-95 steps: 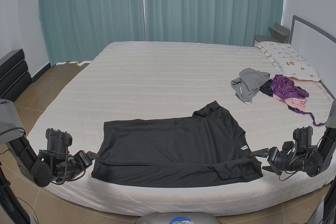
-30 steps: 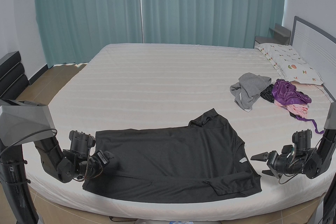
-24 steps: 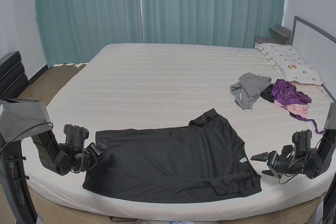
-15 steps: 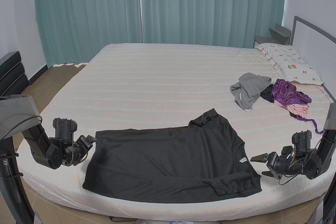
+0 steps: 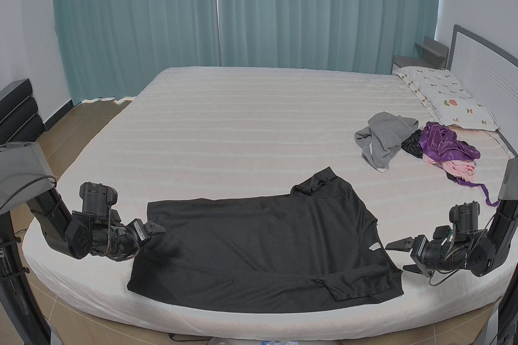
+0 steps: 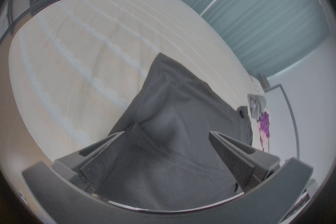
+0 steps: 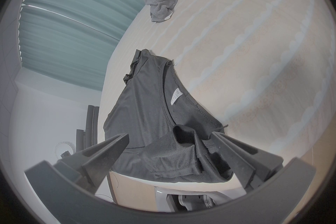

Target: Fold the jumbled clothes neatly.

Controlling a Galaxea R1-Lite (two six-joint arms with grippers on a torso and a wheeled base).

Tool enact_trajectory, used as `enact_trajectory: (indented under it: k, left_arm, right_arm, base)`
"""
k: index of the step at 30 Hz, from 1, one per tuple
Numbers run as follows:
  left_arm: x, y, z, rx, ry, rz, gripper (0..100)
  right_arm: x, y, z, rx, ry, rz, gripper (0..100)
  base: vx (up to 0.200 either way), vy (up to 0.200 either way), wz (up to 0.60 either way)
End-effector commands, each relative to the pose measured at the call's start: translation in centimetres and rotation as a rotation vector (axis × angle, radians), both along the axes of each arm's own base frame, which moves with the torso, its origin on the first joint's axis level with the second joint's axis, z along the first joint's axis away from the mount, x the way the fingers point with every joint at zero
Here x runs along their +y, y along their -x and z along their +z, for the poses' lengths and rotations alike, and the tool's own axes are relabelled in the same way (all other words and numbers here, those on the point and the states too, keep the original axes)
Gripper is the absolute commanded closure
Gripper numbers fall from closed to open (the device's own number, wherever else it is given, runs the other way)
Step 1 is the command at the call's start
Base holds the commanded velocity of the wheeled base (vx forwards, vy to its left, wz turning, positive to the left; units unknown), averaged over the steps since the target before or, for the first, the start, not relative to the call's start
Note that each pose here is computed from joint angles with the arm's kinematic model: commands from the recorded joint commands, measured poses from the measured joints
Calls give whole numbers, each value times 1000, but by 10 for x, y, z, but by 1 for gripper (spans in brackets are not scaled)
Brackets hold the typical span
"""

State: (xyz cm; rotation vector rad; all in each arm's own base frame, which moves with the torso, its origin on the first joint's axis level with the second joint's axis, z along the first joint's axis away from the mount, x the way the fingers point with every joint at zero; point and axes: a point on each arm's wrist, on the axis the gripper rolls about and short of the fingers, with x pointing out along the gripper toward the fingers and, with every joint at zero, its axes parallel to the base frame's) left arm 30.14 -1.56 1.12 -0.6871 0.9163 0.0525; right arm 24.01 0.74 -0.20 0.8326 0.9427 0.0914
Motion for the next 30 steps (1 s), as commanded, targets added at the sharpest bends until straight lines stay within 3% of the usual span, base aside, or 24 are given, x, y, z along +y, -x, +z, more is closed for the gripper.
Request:
enact_trajectory:
  k: [1, 7, 11, 21, 22, 30]
  left_arm:
    - [-9, 4, -14, 49, -31, -66, 0]
    - [-17, 5, -23, 59, -85, -88, 0]
    - [-16, 3, -23, 39, -158, -55, 0]
    - [-17, 3, -28, 52, -172, -50, 0]
    - [-17, 3, -28, 52, -172, -50, 100]
    - [-12, 12, -32, 87, -175, -38, 100]
  right_arm:
    - [0, 0, 0, 2, -1, 1, 0]
    - [0, 0, -1, 5, -1, 2, 0]
    - [1, 0, -3, 11, -1, 4, 0]
    - [1, -2, -6, 15, 4, 11, 0]
    - [1, -2, -6, 15, 4, 11, 0]
    - [8, -6, -8, -27, 17, 47, 0]
  base:
    - [0, 0, 0]
    - [0, 0, 0]
    - [0, 0, 0]
    - [0, 0, 0]
    - [0, 0, 0]
    - [0, 0, 0]
